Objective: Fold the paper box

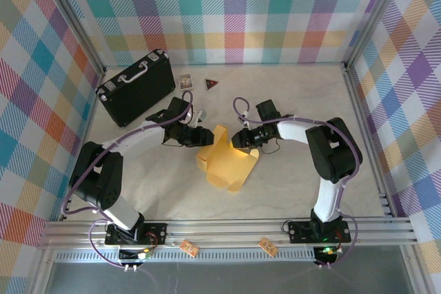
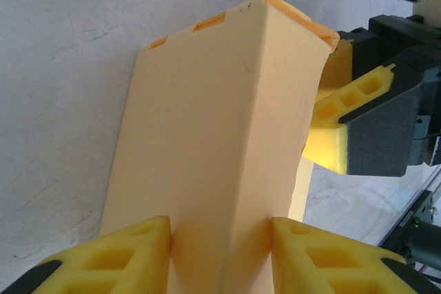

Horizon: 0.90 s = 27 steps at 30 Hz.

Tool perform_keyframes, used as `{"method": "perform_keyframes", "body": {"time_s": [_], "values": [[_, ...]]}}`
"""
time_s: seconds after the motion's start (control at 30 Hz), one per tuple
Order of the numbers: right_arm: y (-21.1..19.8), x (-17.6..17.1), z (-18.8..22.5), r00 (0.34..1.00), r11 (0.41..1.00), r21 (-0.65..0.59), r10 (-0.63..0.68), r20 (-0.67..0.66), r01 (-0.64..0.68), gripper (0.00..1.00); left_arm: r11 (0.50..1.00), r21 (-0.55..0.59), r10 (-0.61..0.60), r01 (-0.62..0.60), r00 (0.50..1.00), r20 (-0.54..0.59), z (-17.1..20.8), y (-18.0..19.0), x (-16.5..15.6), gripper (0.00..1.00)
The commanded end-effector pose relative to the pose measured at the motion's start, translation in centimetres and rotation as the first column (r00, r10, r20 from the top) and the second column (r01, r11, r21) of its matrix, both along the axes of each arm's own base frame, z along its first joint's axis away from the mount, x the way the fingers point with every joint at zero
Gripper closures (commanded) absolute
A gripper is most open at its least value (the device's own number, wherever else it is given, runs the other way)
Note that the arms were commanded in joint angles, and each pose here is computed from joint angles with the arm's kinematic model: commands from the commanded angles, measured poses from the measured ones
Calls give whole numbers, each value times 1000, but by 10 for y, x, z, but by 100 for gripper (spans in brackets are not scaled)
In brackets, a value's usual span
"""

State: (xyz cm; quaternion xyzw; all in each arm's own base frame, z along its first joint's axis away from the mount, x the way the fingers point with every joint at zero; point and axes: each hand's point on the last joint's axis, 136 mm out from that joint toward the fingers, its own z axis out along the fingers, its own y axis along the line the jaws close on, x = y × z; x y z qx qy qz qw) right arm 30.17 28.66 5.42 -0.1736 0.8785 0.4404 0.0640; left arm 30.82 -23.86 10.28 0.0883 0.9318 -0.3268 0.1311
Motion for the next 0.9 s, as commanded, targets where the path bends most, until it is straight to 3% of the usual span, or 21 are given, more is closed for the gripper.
{"method": "perform_keyframes", "body": {"time_s": [0.0,0.33,0.77,0.87], "values": [[-1,-26,-25,995,999,-51,8,-97,-13,66,994,110,32,-20,994,-106,-29,20,-20,60],[-17,-28,-66,979,972,-231,-81,-189,36,73,994,108,31,-20,994,-103,-27,21,-21,60],[-25,-33,-97,965,953,-297,-129,-228,58,76,994,108,31,-19,994,-105,-28,21,-21,60],[-32,-33,-101,968,926,-375,-141,-208,54,78,994,108,30,-18,994,-107,-27,21,-21,60]]}}
